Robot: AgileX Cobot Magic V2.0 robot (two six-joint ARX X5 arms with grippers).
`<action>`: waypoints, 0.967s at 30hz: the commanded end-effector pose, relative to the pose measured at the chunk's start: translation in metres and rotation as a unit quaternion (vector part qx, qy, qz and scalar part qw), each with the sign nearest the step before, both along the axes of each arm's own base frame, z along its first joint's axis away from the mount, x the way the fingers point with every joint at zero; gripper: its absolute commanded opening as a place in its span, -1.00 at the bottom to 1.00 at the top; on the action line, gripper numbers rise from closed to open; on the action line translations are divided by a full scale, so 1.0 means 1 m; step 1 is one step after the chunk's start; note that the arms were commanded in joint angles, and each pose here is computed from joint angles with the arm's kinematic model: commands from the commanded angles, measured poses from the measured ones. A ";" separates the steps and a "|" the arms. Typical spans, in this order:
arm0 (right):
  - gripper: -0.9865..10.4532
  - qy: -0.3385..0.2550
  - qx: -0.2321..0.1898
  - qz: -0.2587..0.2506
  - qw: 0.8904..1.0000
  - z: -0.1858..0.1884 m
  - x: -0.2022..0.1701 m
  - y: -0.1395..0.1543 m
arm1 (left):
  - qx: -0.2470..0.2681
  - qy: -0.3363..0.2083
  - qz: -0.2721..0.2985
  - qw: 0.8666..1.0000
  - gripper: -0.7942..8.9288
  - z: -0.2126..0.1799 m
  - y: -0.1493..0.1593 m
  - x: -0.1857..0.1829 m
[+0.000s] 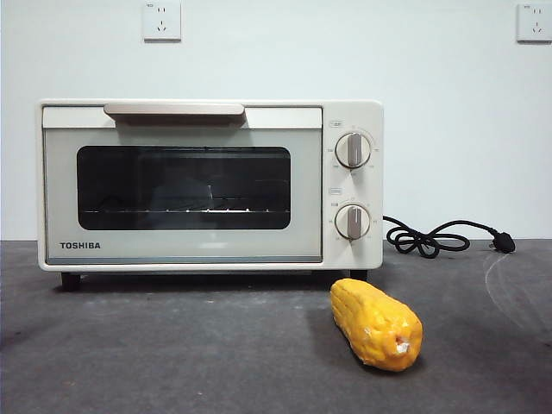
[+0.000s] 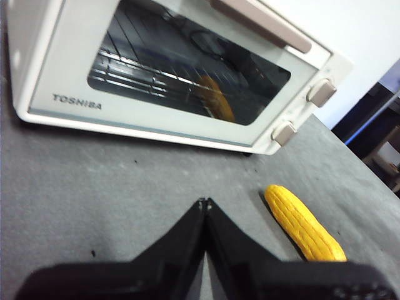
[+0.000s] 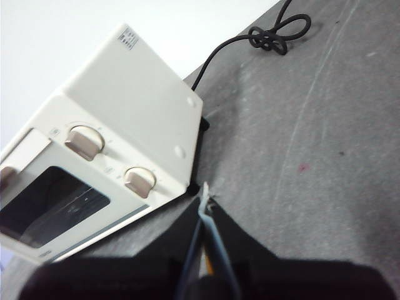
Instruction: Take the corn from the table,put the corn in the oven
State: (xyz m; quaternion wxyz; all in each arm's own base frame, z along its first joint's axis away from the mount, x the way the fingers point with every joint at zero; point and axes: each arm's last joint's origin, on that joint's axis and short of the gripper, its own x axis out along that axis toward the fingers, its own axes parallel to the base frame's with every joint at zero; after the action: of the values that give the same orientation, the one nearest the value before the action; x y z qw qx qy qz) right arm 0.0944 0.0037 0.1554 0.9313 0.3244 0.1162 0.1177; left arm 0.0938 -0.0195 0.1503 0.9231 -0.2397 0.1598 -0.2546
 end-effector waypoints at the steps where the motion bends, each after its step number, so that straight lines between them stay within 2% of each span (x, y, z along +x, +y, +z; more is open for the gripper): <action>1: -0.83 0.004 0.008 -0.005 1.000 -0.002 0.000 0.000 | -0.006 0.009 -0.008 1.000 -0.85 -0.002 0.000 0.000; 6: -0.83 -0.059 0.006 0.019 0.998 0.013 0.000 0.001 | -0.014 -0.010 -0.035 0.999 -0.85 0.011 -0.002 0.000; 9: -0.84 -0.071 0.003 0.025 0.997 0.029 -0.003 0.002 | -0.018 -0.031 -0.054 0.998 -0.85 0.032 -0.003 -0.002; 13: -0.84 -0.095 -0.041 0.056 0.993 0.054 -0.004 0.003 | -0.016 -0.043 -0.055 0.997 -0.85 0.064 -0.003 -0.003; 16: -0.84 -0.118 -0.077 0.059 0.988 0.076 -0.004 0.003 | -0.004 -0.051 -0.067 0.996 -0.85 0.086 -0.003 -0.001; 19: -0.84 -0.136 -0.085 0.069 0.985 0.099 -0.002 0.004 | 0.005 -0.045 -0.074 0.996 -0.85 0.104 -0.004 0.003; 24: -0.83 -0.145 -0.089 0.144 0.975 0.137 0.010 0.006 | -0.004 -0.011 -0.115 0.993 -0.85 0.128 -0.006 0.015; 27: -0.83 -0.121 -0.072 0.226 0.964 0.155 0.023 0.009 | -0.011 0.011 -0.149 0.989 -0.85 0.139 -0.008 0.023; 29: -0.83 -0.091 -0.052 0.288 0.952 0.164 0.034 0.011 | -0.006 0.027 -0.169 0.985 -0.85 0.145 -0.010 0.029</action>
State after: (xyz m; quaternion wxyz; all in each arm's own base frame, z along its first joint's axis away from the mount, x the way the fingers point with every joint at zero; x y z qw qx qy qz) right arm 0.1238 0.0135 0.3178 0.8938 0.2164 0.1079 0.3777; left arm 0.1216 -0.0286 0.2943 0.8620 -0.2363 0.2214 -0.3900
